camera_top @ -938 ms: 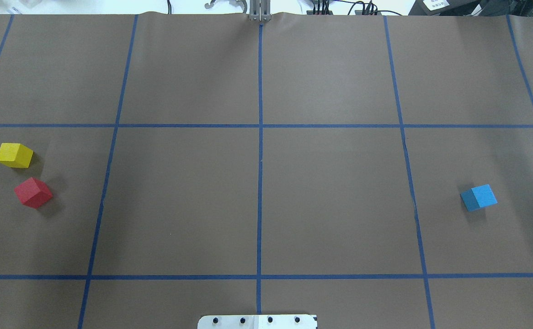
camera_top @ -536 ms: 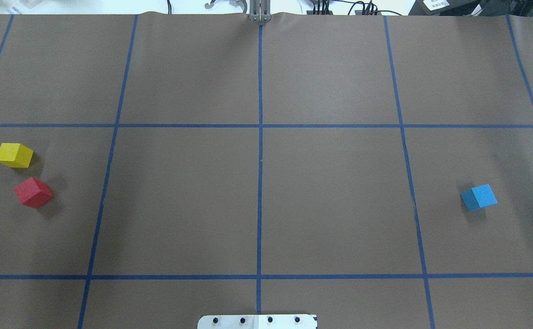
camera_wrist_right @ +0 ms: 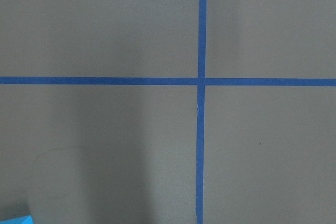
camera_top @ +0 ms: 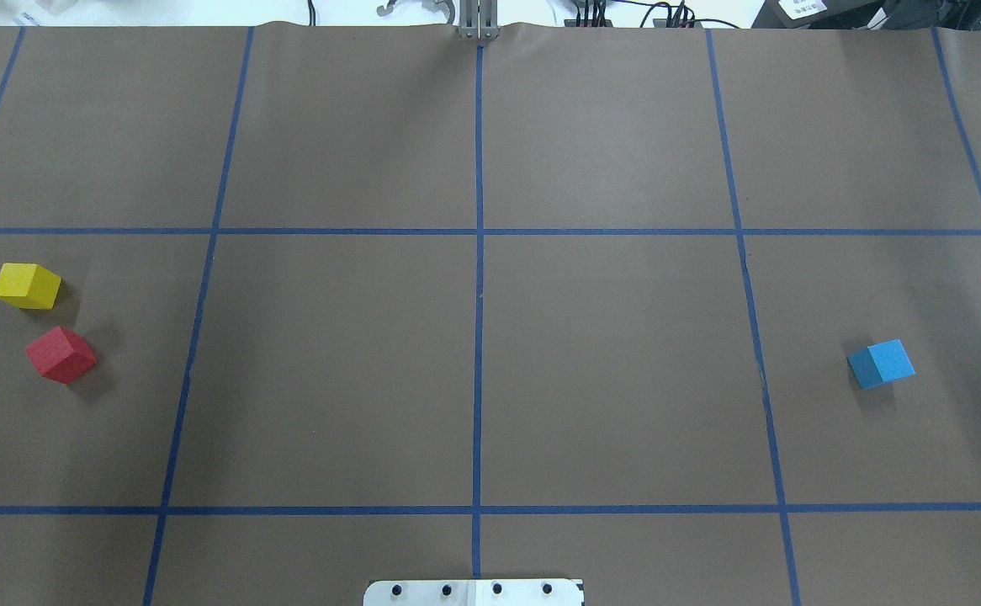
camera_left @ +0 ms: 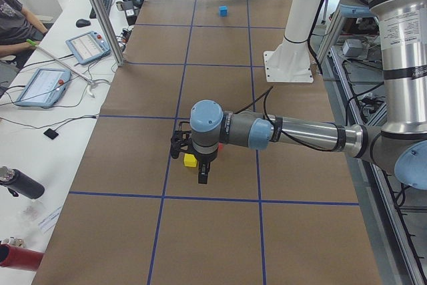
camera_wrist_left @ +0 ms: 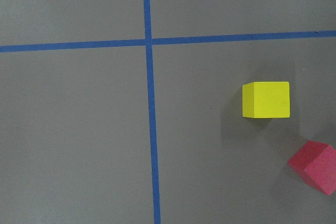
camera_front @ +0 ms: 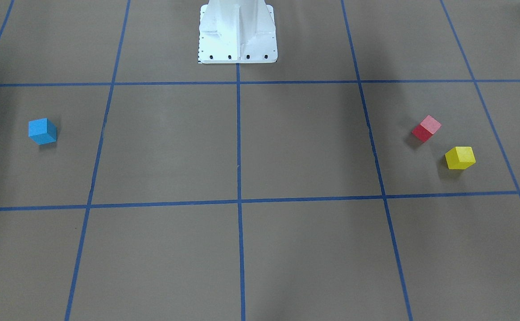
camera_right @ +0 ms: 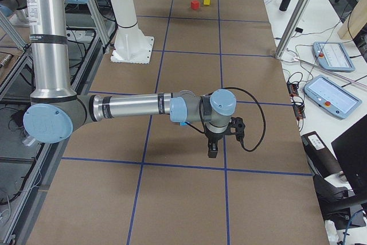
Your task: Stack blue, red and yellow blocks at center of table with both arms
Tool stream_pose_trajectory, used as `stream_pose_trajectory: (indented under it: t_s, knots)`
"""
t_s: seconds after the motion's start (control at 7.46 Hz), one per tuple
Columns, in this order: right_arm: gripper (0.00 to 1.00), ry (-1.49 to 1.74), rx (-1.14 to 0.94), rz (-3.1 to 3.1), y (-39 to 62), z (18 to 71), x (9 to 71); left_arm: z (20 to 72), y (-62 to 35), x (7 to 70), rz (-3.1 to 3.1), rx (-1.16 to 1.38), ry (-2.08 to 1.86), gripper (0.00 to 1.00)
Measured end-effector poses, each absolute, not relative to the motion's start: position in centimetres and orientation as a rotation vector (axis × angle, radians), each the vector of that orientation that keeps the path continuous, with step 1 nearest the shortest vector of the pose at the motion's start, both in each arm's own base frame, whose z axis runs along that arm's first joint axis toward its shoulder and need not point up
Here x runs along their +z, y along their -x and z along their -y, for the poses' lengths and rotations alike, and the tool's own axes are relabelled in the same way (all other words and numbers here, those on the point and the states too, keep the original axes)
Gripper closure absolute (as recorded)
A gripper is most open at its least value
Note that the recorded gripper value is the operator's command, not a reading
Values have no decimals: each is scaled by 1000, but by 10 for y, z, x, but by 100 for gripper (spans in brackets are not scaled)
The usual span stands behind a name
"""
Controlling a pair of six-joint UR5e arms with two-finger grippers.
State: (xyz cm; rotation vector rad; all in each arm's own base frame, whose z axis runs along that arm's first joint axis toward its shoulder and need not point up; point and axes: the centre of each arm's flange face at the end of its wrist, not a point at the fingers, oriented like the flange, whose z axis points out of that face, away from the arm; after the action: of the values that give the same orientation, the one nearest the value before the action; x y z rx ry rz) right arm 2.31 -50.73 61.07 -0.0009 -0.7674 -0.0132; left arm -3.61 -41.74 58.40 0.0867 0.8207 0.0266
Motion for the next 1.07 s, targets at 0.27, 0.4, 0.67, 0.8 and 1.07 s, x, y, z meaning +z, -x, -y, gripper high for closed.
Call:
stream_pose_trajectory:
  t_s: [0.27,0.4,0.67,0.8,1.07]
  knots:
    - [0,-36,-45,805,-16,503,616,418,36,580,-822,28,-93,0]
    - [0,-66,-93,840,1,498,618,418,36,580,-821,28,-94,0]
    - [0,-87,-150,883,52,489,602,418,36,578,-822,29,-97,0]
    - [0,-73,-157,898,81,479,586,417,36,576,-823,30,-101,0]
    - [1,6,-113,892,149,451,552,417,36,572,-824,33,-108,0]
